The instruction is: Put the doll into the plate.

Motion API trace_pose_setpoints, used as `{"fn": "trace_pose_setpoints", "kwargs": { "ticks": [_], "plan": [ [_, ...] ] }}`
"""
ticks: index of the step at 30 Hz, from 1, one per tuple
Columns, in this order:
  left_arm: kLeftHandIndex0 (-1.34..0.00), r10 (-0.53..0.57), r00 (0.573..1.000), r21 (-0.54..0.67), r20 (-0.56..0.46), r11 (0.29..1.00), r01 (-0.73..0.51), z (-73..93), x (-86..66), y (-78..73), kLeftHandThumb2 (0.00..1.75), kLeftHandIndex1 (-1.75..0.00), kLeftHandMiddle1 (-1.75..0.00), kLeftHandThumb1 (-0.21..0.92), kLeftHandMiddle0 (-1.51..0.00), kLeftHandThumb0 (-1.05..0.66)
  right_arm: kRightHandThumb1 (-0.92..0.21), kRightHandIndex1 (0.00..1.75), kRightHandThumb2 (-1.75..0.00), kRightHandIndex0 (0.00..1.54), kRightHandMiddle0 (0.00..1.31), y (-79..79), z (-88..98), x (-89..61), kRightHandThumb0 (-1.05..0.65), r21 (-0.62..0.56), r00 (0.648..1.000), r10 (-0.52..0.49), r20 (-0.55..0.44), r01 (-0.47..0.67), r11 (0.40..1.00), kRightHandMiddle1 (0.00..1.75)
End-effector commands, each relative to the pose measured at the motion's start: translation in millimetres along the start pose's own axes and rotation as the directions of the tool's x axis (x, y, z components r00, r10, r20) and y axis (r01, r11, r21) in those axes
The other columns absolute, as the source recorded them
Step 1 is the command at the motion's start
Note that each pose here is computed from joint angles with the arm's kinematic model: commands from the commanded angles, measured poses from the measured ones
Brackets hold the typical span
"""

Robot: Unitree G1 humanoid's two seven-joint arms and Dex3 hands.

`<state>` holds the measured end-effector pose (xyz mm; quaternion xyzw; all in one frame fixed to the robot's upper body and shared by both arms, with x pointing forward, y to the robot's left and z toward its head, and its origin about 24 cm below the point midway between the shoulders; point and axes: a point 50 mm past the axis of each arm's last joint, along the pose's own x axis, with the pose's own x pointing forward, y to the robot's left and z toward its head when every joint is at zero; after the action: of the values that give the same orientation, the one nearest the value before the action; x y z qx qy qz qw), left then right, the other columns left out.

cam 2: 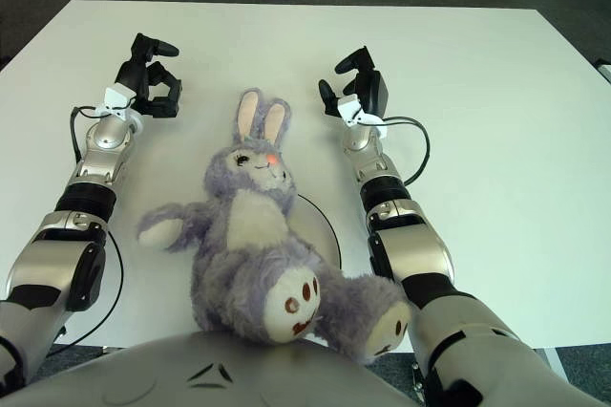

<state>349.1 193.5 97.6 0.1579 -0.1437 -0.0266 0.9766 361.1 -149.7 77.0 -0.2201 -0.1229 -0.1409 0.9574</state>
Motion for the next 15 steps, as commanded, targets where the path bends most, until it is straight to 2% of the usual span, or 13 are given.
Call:
{"fn": "trace_pose_setpoints", "kwargs": {
  "ticks": [1,5,15],
  "plan": [
    [-0.29,0.020,1.000,-0.021,-0.003,1.000,-0.020,0.0,-7.2,-2.0,1.16,-1.73,-1.75,0.45,-0.42,0.09,-0.31,1.74,-1.33,0.62,0.39,-3.5,-1.0,-3.4,-0.01,0.054,1.000,-0.008,-0.002,0.008,0.999,1.72],
    [-0.35,0.023,1.000,-0.036,0.003,0.999,-0.023,2.9,-11.1,-3.0,1.13,-1.74,-1.75,0.48,-0.39,0.02,-0.32,1.75,-1.32,0.52,0.46,-9.7,-3.7,-8.3,-0.01,0.097,1.000,-0.008,-0.016,0.009,0.995,1.74],
    [-0.35,0.018,1.000,-0.061,0.004,0.998,-0.018,4.0,-24.1,-7.7,1.11,-1.75,-1.75,0.50,-0.37,0.00,-0.33,1.75,-1.31,0.49,0.47,-22.9,-6.4,-20.5,-0.01,0.213,0.999,0.011,-0.048,0.000,0.977,1.75]
  ]
}}
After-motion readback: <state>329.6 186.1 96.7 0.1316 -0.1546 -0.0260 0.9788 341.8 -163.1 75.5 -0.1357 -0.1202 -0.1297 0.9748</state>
